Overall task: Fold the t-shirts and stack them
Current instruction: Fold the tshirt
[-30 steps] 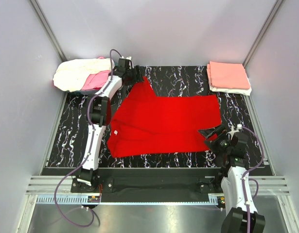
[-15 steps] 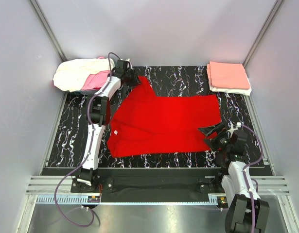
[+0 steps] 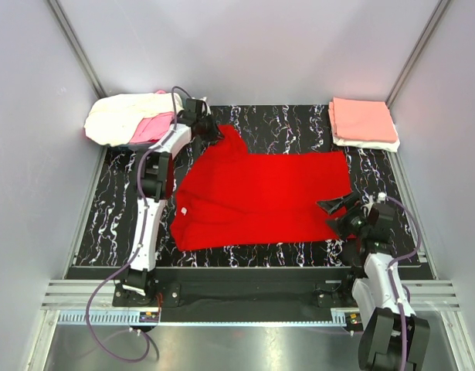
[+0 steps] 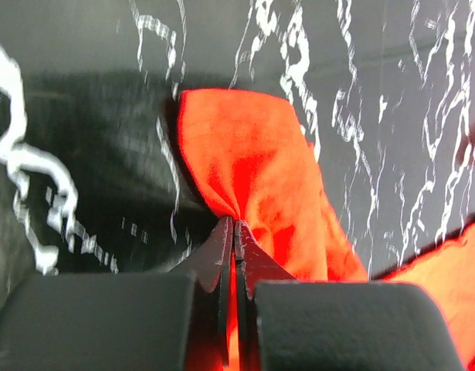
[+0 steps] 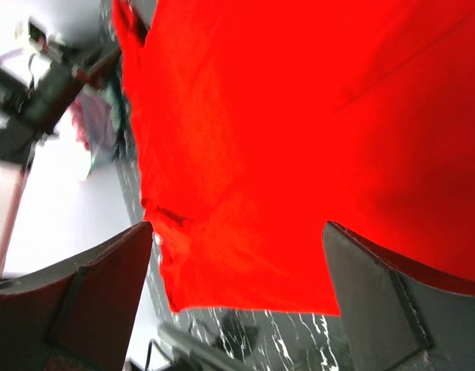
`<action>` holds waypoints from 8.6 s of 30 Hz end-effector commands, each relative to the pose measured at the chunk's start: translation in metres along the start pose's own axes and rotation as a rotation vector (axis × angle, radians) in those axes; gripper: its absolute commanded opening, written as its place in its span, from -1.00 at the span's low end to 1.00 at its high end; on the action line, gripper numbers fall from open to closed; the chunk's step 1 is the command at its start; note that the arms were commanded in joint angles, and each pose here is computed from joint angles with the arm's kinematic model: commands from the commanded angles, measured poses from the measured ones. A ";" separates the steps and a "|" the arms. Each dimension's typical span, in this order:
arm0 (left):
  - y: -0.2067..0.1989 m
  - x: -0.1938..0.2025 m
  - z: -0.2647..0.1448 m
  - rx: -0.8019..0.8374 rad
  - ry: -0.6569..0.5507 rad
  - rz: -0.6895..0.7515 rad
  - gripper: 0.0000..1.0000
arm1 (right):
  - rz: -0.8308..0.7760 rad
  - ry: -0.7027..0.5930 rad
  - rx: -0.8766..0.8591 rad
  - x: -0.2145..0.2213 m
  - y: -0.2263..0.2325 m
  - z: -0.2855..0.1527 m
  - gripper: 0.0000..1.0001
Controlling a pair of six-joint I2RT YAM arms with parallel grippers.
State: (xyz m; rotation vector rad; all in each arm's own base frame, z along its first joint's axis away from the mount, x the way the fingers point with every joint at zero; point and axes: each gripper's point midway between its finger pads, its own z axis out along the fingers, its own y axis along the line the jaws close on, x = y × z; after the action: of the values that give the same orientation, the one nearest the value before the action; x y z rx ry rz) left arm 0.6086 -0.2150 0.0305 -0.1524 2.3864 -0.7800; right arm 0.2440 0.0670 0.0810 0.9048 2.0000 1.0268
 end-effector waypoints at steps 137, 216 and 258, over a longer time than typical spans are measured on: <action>0.023 0.212 -0.329 -0.348 0.196 0.116 0.22 | -0.120 -0.075 0.975 -0.182 -0.074 0.004 0.59; -0.114 0.039 -0.021 0.034 0.027 0.158 0.64 | -0.561 0.706 0.386 0.193 0.138 -0.021 -0.09; -0.052 0.158 -0.444 -0.088 -0.510 0.278 0.97 | -0.887 0.477 0.664 0.081 0.082 0.315 0.25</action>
State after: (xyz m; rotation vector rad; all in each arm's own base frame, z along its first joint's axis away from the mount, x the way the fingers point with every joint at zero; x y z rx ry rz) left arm 0.2086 -0.0844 0.2612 -0.0578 1.9442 -0.4630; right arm 0.4602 0.3053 0.0186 -0.0982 2.8012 0.0966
